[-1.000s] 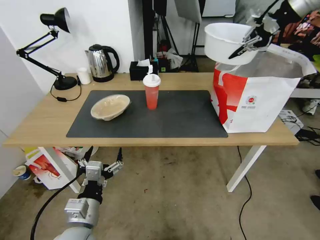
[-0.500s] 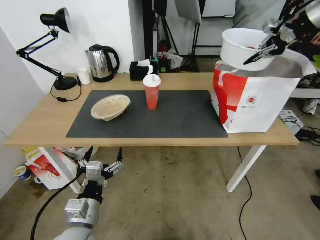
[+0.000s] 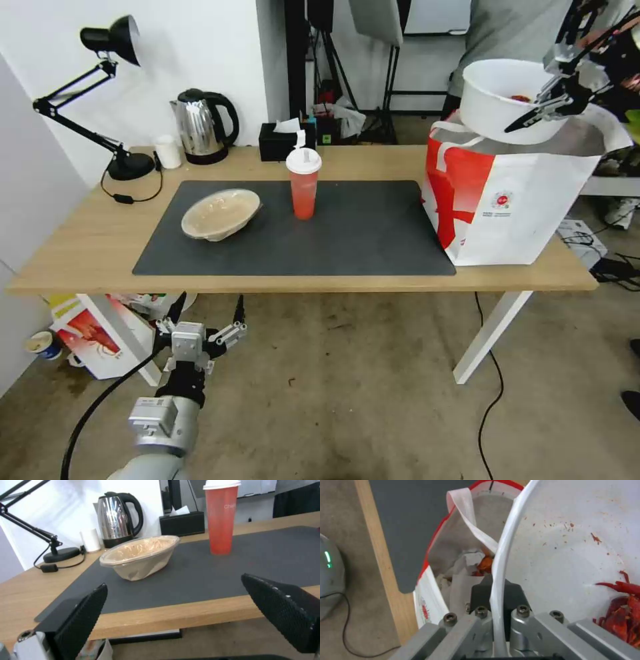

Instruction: Pick up the trash from the table and place it into the takeout bag.

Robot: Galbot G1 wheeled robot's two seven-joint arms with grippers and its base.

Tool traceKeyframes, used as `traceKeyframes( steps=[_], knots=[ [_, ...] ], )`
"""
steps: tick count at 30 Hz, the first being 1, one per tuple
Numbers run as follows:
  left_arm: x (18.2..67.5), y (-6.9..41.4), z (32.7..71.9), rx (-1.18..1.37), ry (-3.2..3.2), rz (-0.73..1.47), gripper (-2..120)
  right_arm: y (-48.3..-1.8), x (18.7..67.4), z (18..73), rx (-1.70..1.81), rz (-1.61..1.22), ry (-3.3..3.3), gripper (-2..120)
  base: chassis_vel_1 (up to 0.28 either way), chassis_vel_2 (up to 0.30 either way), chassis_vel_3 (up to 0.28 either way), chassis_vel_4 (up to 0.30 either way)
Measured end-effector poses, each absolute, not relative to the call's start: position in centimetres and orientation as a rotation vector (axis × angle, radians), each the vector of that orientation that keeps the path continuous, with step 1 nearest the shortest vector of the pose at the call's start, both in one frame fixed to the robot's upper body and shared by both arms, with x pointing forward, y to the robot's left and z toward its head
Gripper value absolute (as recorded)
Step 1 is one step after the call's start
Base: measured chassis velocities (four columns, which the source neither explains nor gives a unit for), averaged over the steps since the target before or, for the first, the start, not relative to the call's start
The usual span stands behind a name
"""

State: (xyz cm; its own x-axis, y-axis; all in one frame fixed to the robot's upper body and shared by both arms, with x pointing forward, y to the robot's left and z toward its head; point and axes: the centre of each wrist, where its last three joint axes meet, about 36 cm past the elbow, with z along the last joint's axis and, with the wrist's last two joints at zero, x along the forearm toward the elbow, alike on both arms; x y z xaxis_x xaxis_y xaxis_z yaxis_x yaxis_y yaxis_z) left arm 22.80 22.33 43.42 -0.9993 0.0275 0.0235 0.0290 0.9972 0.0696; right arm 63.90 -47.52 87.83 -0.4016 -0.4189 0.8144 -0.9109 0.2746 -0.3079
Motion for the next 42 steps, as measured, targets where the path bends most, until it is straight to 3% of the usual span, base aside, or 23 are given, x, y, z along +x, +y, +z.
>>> traceKeyframes(
  steps=[39,42],
  knots=[
    [22.8,22.3,43.4,-0.044,-3.117,-0.109,100,-45.5,67.8,84.3,1.158,1.138,-1.955,0,0.000,0.000,0.000,0.000],
    [22.8,22.3,43.4,-0.044,-3.117,-0.109,100,-45.5,67.8,84.2,1.154,1.145,-1.957,8,0.000,0.000,0.000,0.000]
  ],
)
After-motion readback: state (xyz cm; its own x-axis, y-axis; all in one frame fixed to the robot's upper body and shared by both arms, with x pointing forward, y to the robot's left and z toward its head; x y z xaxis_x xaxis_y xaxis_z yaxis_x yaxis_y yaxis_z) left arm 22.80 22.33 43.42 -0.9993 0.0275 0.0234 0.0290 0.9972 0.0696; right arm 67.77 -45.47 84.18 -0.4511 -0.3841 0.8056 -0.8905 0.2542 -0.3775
